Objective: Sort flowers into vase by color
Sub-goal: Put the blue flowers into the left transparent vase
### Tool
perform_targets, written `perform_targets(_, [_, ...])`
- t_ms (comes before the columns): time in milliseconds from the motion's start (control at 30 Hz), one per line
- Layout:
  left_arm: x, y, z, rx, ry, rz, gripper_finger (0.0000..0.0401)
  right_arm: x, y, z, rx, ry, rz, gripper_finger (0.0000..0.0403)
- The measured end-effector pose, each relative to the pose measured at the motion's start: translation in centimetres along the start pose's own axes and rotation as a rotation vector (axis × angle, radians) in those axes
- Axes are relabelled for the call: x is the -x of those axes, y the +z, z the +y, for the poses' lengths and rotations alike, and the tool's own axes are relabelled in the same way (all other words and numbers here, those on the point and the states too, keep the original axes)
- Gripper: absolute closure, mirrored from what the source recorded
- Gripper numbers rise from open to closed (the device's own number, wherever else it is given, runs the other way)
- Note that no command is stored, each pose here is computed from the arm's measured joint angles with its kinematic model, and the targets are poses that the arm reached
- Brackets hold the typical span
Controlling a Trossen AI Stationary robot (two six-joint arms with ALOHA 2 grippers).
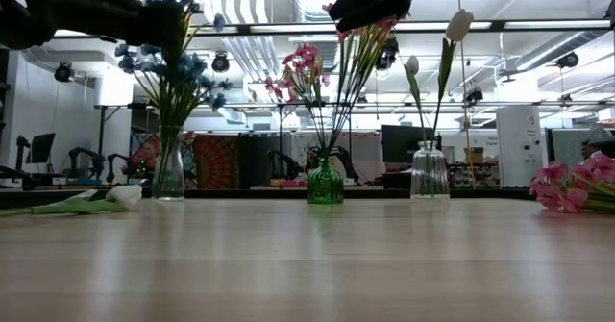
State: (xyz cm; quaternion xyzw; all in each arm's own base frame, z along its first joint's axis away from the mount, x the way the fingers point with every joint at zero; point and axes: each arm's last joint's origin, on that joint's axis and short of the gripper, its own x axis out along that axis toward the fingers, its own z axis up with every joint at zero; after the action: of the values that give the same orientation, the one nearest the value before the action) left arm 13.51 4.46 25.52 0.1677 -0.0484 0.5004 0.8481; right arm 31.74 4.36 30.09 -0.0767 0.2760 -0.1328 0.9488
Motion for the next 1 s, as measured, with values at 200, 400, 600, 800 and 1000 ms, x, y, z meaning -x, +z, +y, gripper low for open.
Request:
perform_targets(200, [0.00,0.00,0.00,0.017,0.001,0.000,0.0389,0.01,0.00,0.01,0.000,0.000,0.000,0.0110])
perform_targets(400, [-0.02,-0.08,-0.03,0.018,0.010,0.010,0.0354,0.01,0.00,0.01,0.000,0.001,0.000,0.0110])
perform_targets(600, [-0.02,-0.12,0.05,0.020,0.038,0.025,0.0292,0.00,-0.01,0.01,0.001,0.000,0.001,0.0110])
perform_targets(800, [-0.01,-0.14,0.10,0.076,0.053,0.032,0.0221,0.00,-0.02,0.01,0.001,0.001,0.001,0.0110])
perform_targets(1000, [0.03,-0.30,0.35,0.079,0.156,0.092,0.0158,0.00,-0.03,0.01,0.002,0.001,0.003,0.0110])
